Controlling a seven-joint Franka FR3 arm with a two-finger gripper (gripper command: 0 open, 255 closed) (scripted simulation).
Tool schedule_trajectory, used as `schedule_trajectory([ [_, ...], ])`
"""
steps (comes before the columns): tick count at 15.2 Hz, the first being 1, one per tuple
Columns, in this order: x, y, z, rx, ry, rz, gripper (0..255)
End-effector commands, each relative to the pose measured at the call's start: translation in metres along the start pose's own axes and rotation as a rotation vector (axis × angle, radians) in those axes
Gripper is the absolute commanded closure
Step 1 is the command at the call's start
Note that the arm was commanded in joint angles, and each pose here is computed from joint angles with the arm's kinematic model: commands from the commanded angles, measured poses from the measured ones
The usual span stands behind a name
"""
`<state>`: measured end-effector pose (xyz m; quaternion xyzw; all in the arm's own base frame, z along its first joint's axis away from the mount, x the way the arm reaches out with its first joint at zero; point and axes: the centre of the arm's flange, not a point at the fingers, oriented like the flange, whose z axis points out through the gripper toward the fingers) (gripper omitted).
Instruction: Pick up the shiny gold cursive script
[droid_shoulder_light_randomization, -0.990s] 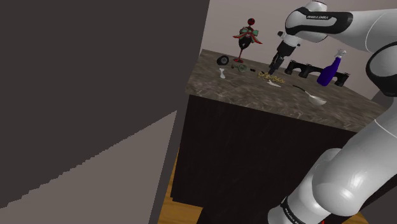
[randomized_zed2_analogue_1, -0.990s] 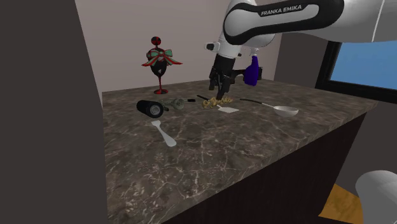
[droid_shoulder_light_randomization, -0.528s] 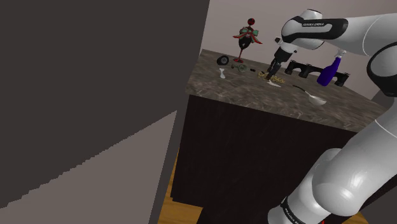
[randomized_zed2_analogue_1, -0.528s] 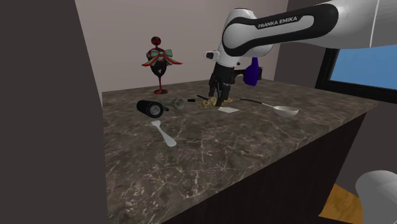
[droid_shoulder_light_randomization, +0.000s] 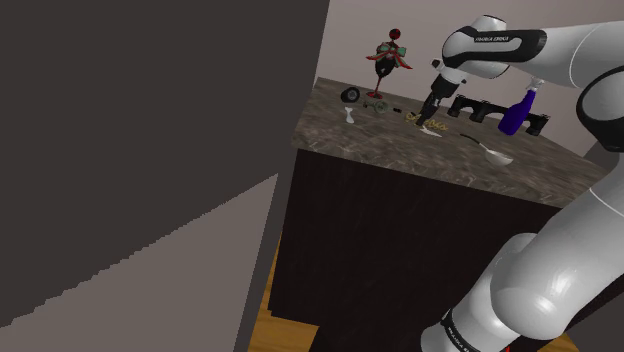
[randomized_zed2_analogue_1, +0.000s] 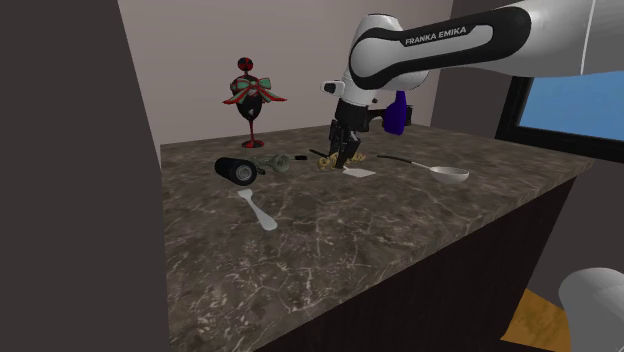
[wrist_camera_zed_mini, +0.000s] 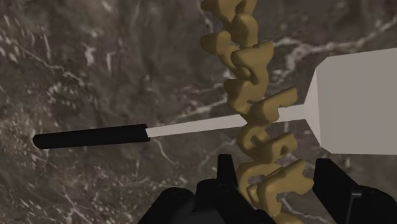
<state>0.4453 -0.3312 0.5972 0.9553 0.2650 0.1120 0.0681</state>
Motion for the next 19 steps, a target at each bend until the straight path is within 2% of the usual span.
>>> schedule_trajectory([
  [1,0.000,0.000,0.001,0.001,-0.001,0.000,255],
  [17,0.014,0.015,-0.076,0.001,-0.001,0.000,255],
  [19,0.014,0.015,-0.077,0.001,-0.001,0.000,255],
])
